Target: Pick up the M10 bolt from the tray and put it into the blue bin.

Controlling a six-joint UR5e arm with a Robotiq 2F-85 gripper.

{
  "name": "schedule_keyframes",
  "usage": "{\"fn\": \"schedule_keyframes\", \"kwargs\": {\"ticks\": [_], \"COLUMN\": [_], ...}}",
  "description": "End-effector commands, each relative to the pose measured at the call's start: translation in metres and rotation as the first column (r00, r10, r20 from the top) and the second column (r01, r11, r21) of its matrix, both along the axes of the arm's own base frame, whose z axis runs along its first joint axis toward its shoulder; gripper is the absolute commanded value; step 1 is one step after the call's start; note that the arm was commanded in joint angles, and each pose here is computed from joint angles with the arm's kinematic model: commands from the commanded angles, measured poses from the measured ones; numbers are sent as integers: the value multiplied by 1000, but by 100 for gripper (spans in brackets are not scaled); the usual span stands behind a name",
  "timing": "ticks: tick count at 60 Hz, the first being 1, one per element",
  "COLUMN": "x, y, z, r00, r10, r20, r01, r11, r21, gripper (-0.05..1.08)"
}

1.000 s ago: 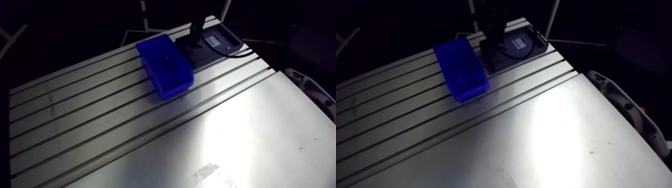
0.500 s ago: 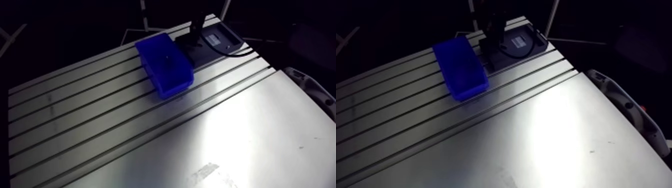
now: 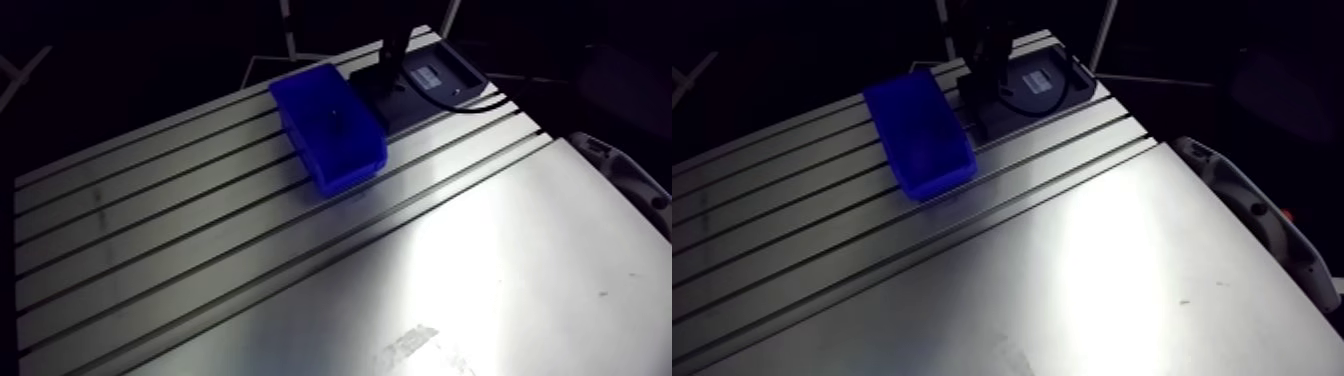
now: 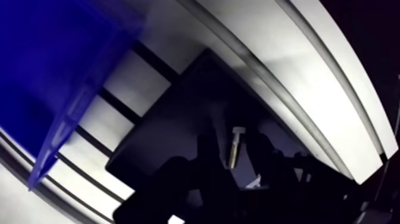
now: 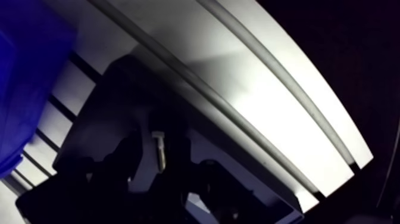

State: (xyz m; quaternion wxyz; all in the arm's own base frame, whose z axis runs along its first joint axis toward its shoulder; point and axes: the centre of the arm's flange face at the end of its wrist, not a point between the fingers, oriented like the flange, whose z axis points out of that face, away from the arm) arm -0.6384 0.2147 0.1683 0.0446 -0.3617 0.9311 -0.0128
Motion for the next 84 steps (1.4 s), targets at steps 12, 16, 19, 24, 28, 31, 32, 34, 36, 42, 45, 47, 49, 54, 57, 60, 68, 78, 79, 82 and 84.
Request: {"fn": "schedule_keyframes", "kwargs": {"ticks": [12, 16, 19, 24, 28, 31, 32, 34, 36, 42, 45, 47, 49, 54, 57, 60, 68, 78, 79, 82, 84], "x": [-2, -2, -2, -2, -2, -2, -2, -2, -2, -1, -1, -1, -1, -1, -1, -1, -1, 2, 2, 4, 4], "y": [3, 3, 2, 2, 2, 2, 2, 2, 2, 2, 2, 2, 2, 2, 2, 2, 1, 0, 0, -1, -1], "z": [-1, 0, -1, -1, -1, -1, -1, -1, -1, -2, -2, -2, -2, -1, 0, 0, 0, 1, 1, 1, 3], "r00": [1000, 1000, 1000, 1000, 1000, 1000, 1000, 1000, 1000, 1000, 1000, 1000, 1000, 1000, 1000, 1000, 1000, 1000, 1000, 1000, 1000], "r10": [-3, -3, -2, -2, -2, -2, -2, -2, -2, -2, -2, -2, -2, -2, -2, -2, -2, 6, 6, 10, 13], "r20": [-24, -26, -24, -24, -25, -24, -24, -24, -24, -22, -22, -22, -22, -24, -28, -28, -29, -25, -25, -23, -25], "r01": [3, 3, 2, 2, 2, 2, 2, 2, 2, 2, 2, 2, 2, 2, 2, 2, 2, -5, -5, -10, -13], "r11": [1000, 1000, 1000, 1000, 1000, 1000, 1000, 1000, 1000, 1000, 1000, 1000, 1000, 1000, 1000, 1000, 1000, 1000, 1000, 1000, 1000], "r21": [14, 14, 14, 14, 14, 14, 14, 14, 14, 12, 12, 12, 12, 14, 16, 16, 15, 12, 12, 12, 13], "gripper": [63, 63, 64, 65, 67, 68, 68, 68, 69, 72, 73, 74, 75, 80, 83, 84, 87, 96, 96, 98, 100]}}
